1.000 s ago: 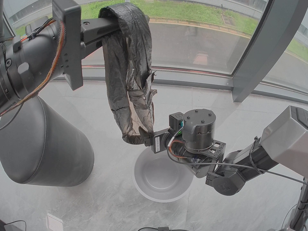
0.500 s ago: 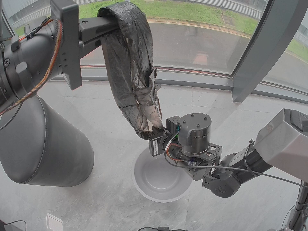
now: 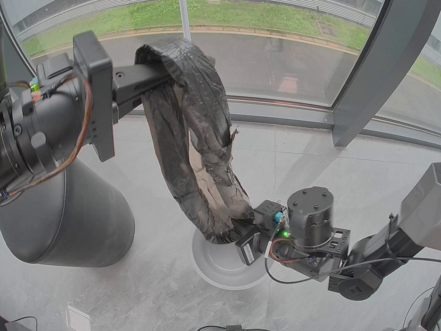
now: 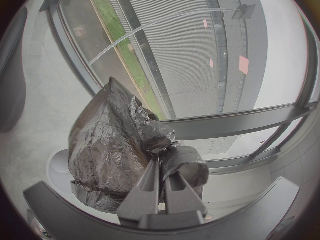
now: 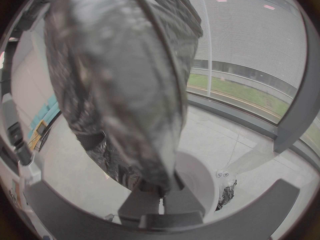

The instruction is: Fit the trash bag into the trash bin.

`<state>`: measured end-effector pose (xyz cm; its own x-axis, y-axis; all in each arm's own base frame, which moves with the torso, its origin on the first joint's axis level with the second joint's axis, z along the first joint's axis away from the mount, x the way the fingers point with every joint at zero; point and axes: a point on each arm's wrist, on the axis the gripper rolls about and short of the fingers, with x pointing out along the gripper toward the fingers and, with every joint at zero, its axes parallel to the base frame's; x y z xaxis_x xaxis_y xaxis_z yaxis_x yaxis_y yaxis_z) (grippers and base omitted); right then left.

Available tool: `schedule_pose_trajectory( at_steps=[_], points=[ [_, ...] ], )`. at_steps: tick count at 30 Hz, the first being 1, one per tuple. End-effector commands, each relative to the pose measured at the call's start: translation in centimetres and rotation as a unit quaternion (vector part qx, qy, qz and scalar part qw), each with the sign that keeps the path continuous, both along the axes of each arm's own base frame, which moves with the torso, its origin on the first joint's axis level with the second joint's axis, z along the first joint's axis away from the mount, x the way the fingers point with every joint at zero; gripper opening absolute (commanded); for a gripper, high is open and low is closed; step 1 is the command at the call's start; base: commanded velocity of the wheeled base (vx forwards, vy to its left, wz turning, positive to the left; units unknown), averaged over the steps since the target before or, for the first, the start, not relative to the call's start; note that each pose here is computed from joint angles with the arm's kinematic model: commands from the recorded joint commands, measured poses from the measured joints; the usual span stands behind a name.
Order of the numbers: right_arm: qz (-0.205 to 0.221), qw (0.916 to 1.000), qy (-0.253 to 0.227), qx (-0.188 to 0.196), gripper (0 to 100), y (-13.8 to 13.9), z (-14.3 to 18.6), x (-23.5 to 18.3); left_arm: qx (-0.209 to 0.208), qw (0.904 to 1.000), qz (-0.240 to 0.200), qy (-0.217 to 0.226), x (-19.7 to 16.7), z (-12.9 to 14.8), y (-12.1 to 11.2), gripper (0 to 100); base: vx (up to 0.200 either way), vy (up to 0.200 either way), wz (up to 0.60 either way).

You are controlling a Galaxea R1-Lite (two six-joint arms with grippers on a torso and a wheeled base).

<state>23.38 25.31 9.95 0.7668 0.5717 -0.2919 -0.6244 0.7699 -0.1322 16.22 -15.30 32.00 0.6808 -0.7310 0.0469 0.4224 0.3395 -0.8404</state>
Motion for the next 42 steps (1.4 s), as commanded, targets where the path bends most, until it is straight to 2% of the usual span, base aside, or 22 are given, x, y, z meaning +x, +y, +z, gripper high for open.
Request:
schedule_pose_trajectory(
  at_steps=[1,5,7,8,10,11,12,15,19,23,28,34,42],
  points=[
    [0.043,0.999,-0.016,0.0,0,-3.7,2.7,-3.0,0.034,0.9985,0.021,0.037,1.3,-3.4,2.1,0,0.0,0.0,0.0],
    [0.064,0.9979,0.006,-0.001,0,-4.9,2.7,-3.5,0.043,0.9975,0.02,0.052,2.0,-5.5,2.8,0,0.0,0.0,0.0],
    [0.091,0.9946,0.051,-0.002,0,-5.7,2.4,-4.2,0.042,0.9976,0.008,0.054,2.2,-7.3,3.4,0,0.0,0.0,0.0],
    [0.093,0.994,0.056,-0.002,0,-5.7,2.4,-4.3,0.042,0.9976,0.007,0.054,2.2,-7.5,3.4,0,0.0,0.0,0.0],
    [0.121,0.9868,0.107,-0.004,0,-6.3,2.4,-5.1,0.042,0.9975,-0.002,0.057,2.4,-8.9,3.5,0,0.0,0.0,0.0],
    [0.124,0.9862,0.11,-0.005,0,-6.3,2.4,-5.1,0.042,0.9974,-0.001,0.058,2.4,-9.0,3.6,0,0.0,0.0,0.0],
    [0.147,0.9789,0.142,-0.003,0,-6.6,2.4,-5.5,0.043,0.9972,-0.002,0.061,2.6,-9.6,3.5,0,0.0,0.0,0.0],
    [0.168,0.9684,0.184,-0.003,0,-7.1,2.0,-5.7,0.05,0.9962,0.0,0.072,3.0,-10.3,3.3,0,0.0,0.0,0.0],
    [0.178,0.9612,0.211,-0.008,0,-7.5,1.6,-5.8,0.054,0.9953,0.0,0.08,3.2,-10.8,3.2,0,0.0,0.0,0.0],
    [0.191,0.9496,0.247,-0.02,0,-7.9,1.2,-6.3,0.063,0.9934,-0.003,0.095,3.6,-11.7,3.0,0,0.0,0.0,0.0],
    [0.192,0.9449,0.264,-0.029,0,-8.2,1.2,-6.6,0.072,0.9909,-0.007,0.113,4.0,-12.6,2.6,0,0.0,0.0,0.0],
    [0.186,0.9359,0.295,-0.048,0,-9.3,1.7,-7.7,0.082,0.9851,-0.055,0.141,4.3,-14.1,2.1,0,0.0,0.0,0.0],
    [0.2,0.9246,0.323,-0.025,0,-10.7,2.8,-8.8,0.087,0.9811,-0.068,0.159,4.7,-14.9,1.5,0,0.0,0.0,0.0]
  ],
)
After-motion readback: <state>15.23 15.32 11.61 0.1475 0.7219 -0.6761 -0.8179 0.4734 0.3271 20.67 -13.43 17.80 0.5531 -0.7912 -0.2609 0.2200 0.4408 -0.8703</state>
